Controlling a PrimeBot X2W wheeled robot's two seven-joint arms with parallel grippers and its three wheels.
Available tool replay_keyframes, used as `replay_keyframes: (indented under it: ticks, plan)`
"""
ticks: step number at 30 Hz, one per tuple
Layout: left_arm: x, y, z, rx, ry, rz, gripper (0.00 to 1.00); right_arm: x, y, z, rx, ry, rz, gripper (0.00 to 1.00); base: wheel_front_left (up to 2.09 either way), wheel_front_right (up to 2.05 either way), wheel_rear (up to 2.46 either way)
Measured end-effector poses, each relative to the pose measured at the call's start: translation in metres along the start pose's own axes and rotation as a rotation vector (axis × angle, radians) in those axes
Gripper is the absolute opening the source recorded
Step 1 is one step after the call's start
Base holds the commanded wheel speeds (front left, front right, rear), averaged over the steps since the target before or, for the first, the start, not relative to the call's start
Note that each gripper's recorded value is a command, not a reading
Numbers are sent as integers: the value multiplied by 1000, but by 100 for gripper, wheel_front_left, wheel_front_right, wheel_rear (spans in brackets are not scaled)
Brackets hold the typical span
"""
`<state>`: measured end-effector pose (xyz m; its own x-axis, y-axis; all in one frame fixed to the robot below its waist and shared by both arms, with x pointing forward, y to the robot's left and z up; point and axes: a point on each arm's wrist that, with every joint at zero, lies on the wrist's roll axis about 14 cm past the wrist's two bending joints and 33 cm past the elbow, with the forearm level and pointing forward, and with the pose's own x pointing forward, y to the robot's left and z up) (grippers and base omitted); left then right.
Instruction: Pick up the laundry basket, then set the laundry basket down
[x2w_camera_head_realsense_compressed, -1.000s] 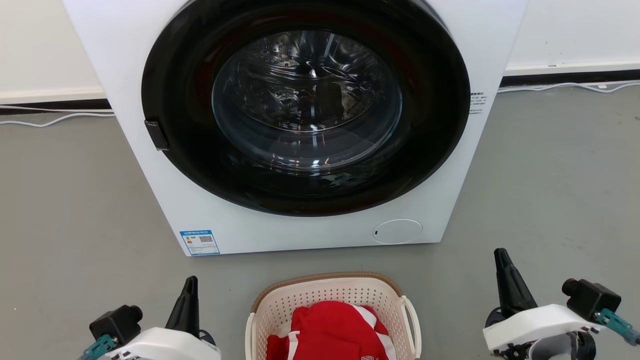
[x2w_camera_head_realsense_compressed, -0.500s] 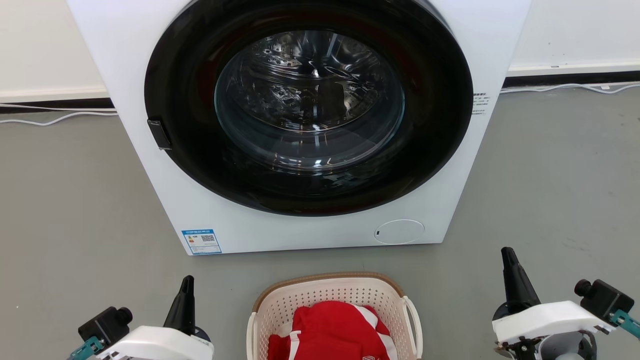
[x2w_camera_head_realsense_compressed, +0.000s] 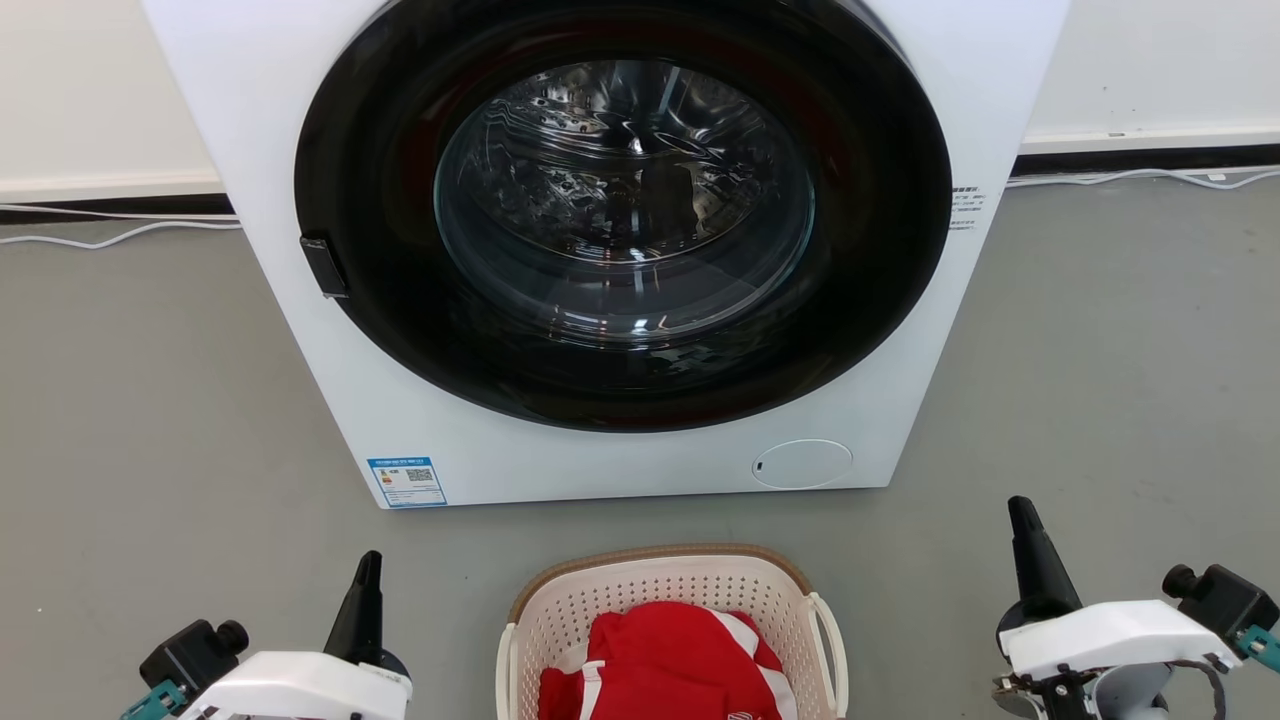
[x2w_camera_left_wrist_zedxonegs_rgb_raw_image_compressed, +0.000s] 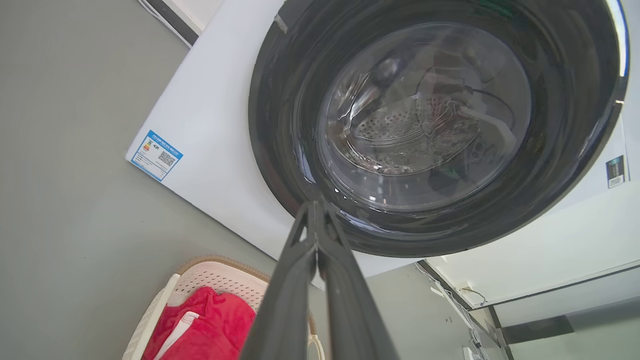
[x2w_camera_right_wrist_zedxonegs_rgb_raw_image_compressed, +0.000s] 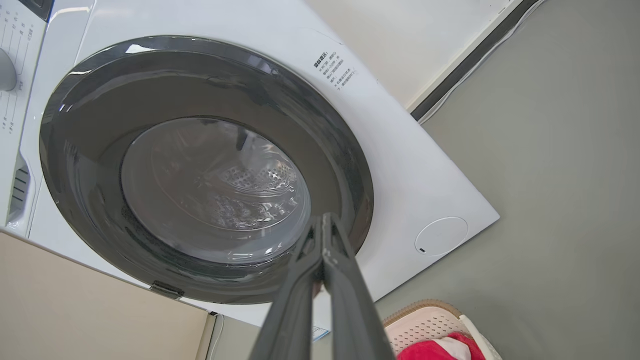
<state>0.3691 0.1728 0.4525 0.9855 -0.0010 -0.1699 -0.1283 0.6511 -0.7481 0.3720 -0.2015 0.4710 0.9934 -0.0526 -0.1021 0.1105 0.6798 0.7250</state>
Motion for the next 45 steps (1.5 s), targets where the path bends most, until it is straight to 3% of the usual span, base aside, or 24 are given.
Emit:
replay_keyframes:
  ticks: [45]
  plan:
    - [1,-2,16,-476,1,-26,0,5,2,8,497,11,3,0,0,0,0]
